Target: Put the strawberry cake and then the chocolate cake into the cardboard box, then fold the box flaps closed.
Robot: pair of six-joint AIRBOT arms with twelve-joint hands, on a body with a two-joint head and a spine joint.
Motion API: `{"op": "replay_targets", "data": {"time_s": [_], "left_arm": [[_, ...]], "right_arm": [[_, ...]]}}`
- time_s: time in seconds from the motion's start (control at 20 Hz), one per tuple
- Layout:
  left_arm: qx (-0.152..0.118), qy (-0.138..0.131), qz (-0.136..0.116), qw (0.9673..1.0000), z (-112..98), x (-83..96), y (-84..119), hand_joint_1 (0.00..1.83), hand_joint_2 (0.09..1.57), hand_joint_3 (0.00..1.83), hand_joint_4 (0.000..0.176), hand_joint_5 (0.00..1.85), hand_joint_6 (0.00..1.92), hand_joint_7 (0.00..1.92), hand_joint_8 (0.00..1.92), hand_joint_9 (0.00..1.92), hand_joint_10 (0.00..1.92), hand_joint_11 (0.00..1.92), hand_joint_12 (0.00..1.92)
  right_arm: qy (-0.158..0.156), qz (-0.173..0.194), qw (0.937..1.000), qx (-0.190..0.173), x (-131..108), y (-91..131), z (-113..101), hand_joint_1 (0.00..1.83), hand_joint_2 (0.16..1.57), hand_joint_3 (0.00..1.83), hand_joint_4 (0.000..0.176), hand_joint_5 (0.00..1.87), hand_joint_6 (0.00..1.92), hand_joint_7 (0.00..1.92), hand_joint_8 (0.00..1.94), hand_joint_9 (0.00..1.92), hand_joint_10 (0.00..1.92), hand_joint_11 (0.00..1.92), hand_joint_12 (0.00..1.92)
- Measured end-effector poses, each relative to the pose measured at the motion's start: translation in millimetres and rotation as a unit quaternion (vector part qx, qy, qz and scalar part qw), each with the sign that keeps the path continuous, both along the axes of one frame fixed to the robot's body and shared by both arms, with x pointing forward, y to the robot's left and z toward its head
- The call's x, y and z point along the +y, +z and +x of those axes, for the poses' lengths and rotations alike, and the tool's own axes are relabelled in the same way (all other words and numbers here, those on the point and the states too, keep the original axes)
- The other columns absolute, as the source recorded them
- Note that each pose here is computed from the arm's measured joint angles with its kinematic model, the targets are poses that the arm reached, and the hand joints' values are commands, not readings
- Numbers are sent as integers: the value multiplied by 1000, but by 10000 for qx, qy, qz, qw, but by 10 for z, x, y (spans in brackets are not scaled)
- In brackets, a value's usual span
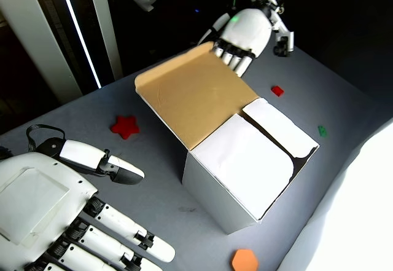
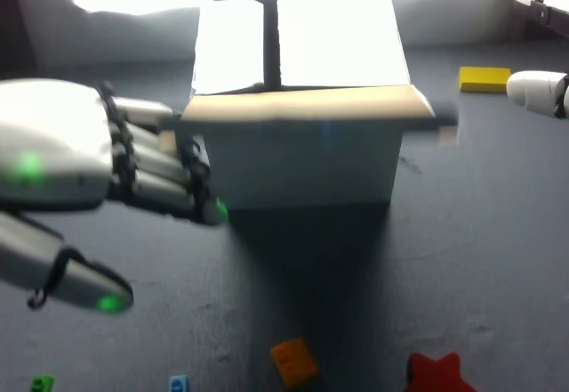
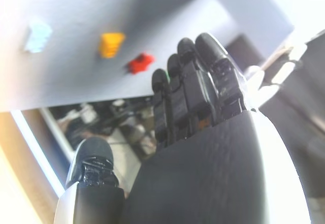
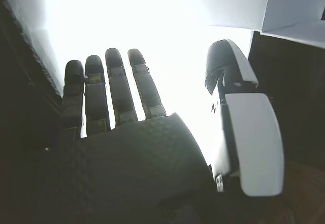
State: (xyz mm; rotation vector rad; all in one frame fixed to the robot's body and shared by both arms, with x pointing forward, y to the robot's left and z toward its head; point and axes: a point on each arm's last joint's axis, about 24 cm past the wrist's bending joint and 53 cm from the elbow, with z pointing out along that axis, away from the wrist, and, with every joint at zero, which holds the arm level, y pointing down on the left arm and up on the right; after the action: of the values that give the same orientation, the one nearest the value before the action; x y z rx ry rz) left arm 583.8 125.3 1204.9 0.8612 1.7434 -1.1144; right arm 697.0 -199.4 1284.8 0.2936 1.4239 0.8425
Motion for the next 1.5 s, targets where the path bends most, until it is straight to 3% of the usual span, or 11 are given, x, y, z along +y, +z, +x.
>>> {"op": "replay_targets", "data": {"time_s": [0.35, 0.7, 0.9, 1.1, 1.25, 1.35, 1.5], "left_arm": [[-51, 464, -704, 9964, 358, 233, 594, 0, 1200, 0, 29, 355, 3, 376, 1, 410, 6, 0, 1171], [-51, 731, -976, 9925, 608, 268, 792, 0, 1205, 1, 32, 341, 0, 356, 0, 387, 0, 0, 1138], [-127, 856, -940, 9918, 778, 222, 795, 0, 1205, 1, 32, 350, 3, 365, 2, 402, 4, 0, 1153], [-293, 1000, -686, 9922, 1053, 98, 712, 0, 1201, 0, 33, 358, 5, 371, 3, 409, 6, 0, 1162], [-415, 876, -659, 9931, 1165, -116, 730, 0, 1205, 1, 31, 355, 2, 362, 0, 406, 3, 0, 1153], [-526, 805, -572, 9937, 1239, -224, 731, 0, 1205, 1, 28, 350, 0, 358, 0, 406, 3, 0, 1153], [-596, 834, -509, 9934, 1329, -251, 736, 0, 1202, 0, 32, 349, 2, 359, 1, 397, 0, 0, 1139]], "right_arm": [[1, 1, 10000, -2, 0, 1, 0, 22, 1219, 0, 0, 158, 12, 163, 4, 111, 6, 0, 280], [-5, 6, 10000, -17, -2, 8, -1, 20, 1220, 0, 0, 161, 6, 155, 2, 98, 3, 0, 287], [-15, 13, 10000, -33, -7, 17, -1, 28, 1219, 0, 0, 163, 3, 152, 2, 96, 2, 0, 238], [-17, 17, 10000, -33, -8, 17, -1, 28, 1218, 0, 0, 160, 2, 154, 3, 97, 5, 0, 217], [-9, 24, 10000, -39, 0, 20, -7, 32, 1211, 0, 0, 169, 3, 179, 6, 118, 9, 0, 288], [-9, 32, 10000, -40, 1, 22, -8, 0, 1217, 1, 0, 146, 1, 166, 3, 106, 3, 0, 224], [-6, 44, 10000, -54, 6, 29, -13, 17, 1216, 1, 0, 155, 3, 165, 1, 118, 5, 0, 248]]}}
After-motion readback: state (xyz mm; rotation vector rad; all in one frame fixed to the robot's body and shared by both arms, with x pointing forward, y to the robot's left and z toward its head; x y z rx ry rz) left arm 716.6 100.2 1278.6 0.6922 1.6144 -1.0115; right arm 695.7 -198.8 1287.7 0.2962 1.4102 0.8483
